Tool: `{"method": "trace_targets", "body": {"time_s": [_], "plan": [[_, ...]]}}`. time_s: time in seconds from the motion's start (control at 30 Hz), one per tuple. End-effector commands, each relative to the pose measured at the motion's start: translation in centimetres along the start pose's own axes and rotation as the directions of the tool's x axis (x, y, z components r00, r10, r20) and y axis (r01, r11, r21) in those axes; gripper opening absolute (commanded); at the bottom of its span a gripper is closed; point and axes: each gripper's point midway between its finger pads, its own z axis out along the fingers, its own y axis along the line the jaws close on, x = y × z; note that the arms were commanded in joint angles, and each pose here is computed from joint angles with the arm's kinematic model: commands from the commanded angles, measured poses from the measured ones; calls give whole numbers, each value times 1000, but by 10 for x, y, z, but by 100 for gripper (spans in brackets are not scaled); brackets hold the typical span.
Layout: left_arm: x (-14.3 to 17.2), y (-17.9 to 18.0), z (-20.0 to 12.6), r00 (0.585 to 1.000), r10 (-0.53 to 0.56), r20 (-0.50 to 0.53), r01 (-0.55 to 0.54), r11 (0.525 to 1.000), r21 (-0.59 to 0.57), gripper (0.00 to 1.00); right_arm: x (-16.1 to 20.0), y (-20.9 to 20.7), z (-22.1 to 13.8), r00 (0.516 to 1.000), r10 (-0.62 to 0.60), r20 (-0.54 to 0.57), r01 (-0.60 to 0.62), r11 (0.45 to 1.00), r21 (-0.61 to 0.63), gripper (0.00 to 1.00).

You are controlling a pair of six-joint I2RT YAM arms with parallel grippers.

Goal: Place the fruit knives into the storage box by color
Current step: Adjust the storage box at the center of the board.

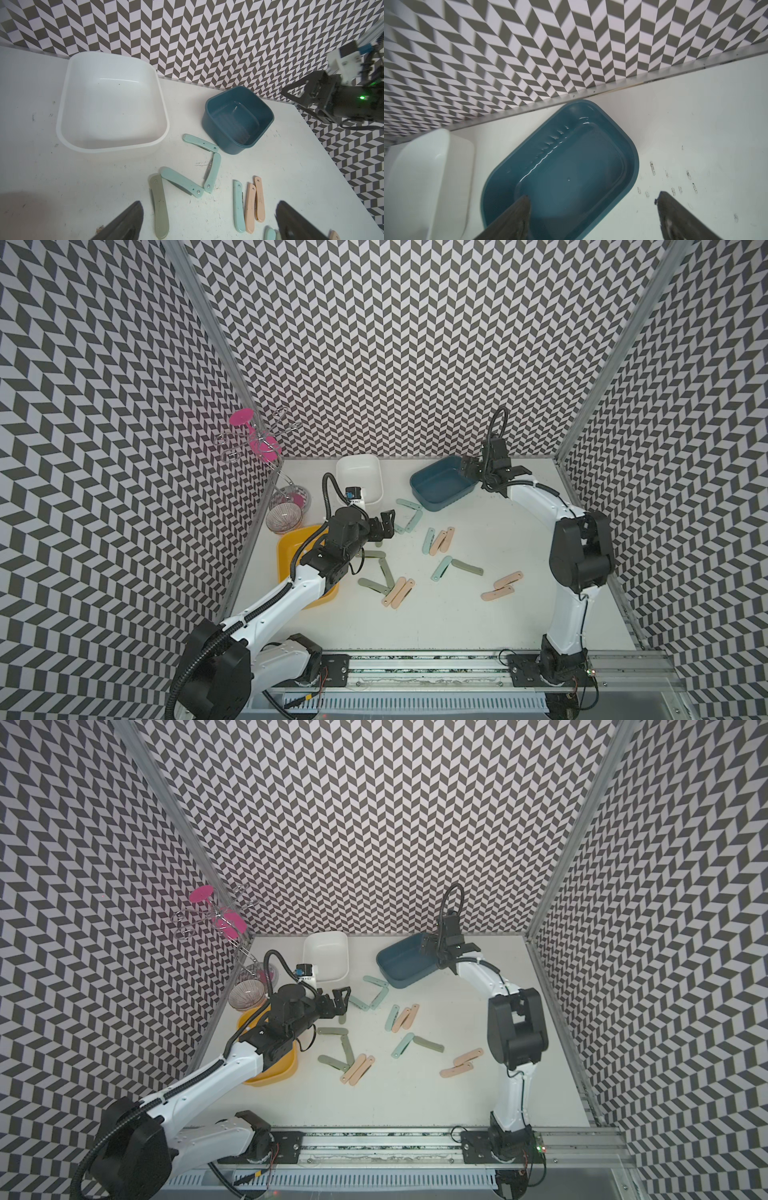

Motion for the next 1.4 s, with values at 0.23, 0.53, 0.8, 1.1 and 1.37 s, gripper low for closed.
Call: {"method": "trace_targets", "body": {"time_s": [0.23,0.53,0.8,1.1,1.37], "plan": [[-12,-7,-6,1000,3,26,-4,1000,17,100,21,-33,65,991,-83,-101,106,965,241,96],[-12,-6,-8,999,-4,36,3,1000,14,100,54,-54,83,984,-83,-158,129,942,310,96],[-16,-4,-13,998,-22,59,21,1000,11,100,76,-69,76,971,-77,-226,154,925,349,97],[-17,-9,-18,997,-56,61,54,998,36,100,98,-82,47,974,-41,-224,120,929,350,97],[-17,-13,-22,996,-68,66,65,997,46,99,120,-92,23,972,-8,-233,90,934,345,97]]}}
